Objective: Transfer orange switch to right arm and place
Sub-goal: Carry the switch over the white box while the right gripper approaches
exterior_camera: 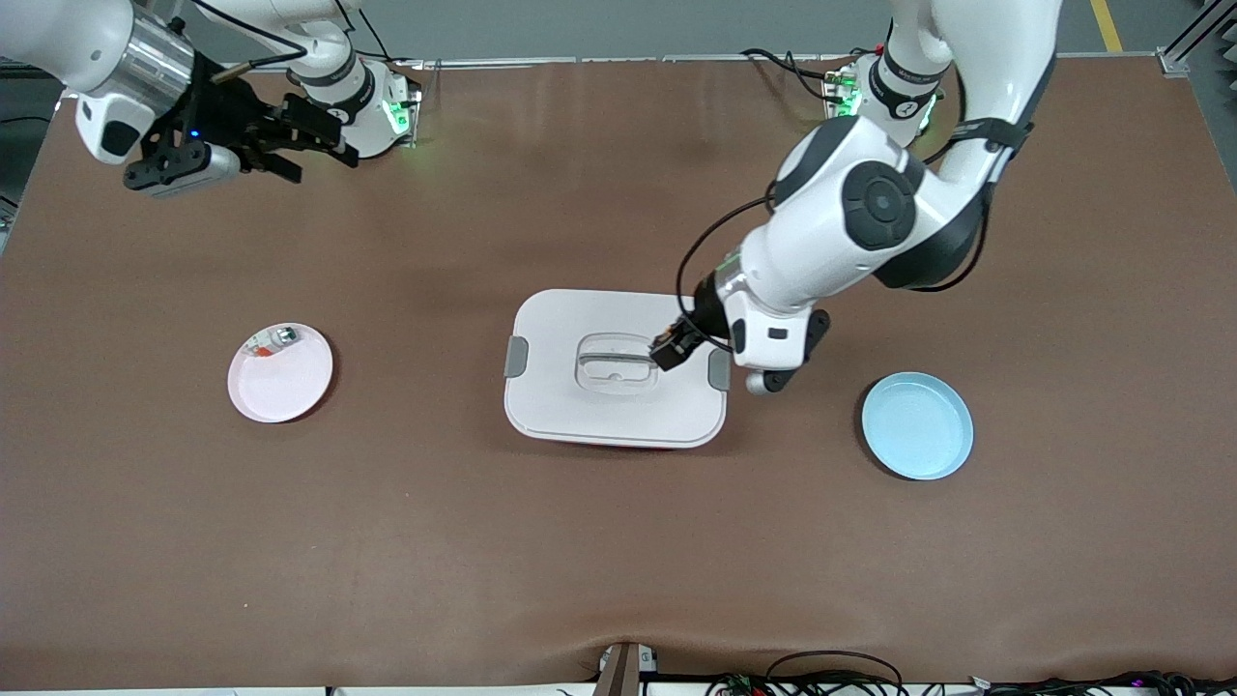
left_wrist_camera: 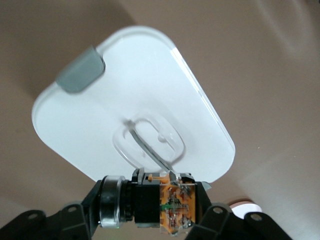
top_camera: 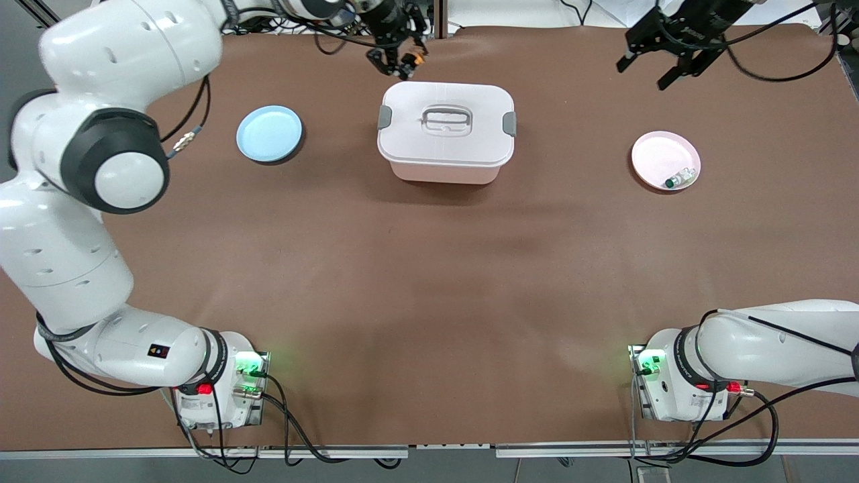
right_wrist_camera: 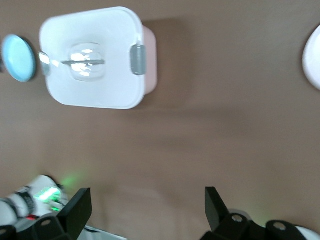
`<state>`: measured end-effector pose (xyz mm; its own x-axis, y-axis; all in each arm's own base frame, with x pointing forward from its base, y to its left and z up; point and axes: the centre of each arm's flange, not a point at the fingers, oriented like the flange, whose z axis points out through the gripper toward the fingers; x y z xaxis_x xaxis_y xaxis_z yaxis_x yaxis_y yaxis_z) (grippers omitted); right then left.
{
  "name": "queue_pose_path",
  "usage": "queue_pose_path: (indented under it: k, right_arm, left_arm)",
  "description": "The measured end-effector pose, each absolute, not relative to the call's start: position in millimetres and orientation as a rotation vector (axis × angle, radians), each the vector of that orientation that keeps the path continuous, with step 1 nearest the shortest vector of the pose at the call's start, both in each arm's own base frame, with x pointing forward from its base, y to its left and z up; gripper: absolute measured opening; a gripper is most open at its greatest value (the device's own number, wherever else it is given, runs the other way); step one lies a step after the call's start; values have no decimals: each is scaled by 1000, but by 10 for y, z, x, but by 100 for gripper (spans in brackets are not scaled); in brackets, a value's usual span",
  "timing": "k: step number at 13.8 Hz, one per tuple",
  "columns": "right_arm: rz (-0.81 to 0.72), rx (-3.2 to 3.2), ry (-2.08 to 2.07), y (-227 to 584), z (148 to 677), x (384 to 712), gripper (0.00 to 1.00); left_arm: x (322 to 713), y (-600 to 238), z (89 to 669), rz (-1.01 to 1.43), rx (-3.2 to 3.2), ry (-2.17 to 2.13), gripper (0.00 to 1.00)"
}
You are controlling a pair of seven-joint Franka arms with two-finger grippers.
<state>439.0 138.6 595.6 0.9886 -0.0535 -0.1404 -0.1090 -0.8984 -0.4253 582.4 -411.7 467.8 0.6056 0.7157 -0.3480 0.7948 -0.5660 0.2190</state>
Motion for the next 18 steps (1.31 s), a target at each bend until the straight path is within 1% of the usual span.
queue_pose_path:
  k: [3,7,9,11,13,18]
  right_arm:
    - [161,-2588,213,1701,5861,4382,100]
    - [119,-2462,331,1774,5662,4450,100]
    - [68,-2419,376,1837,5543,4474,100]
    - [32,-2388,411,1994,5458,4470,100]
    - [34,-2385,424,2103,5354,4493,100]
    - [-31,-2396,451,2313,5007,4687,100]
  left_arm:
    - [5735,-4544,4579,-342,2340,1382,73]
    - [5601,-4950,4608,-373,2224,1474,73]
    - [5500,-5163,4570,-398,2168,1520,73]
    - [5463,-5257,4494,-427,2121,1584,73]
    - [5436,-5303,4436,-449,2101,1628,73]
    - [5326,-5415,4423,-466,2107,1636,73]
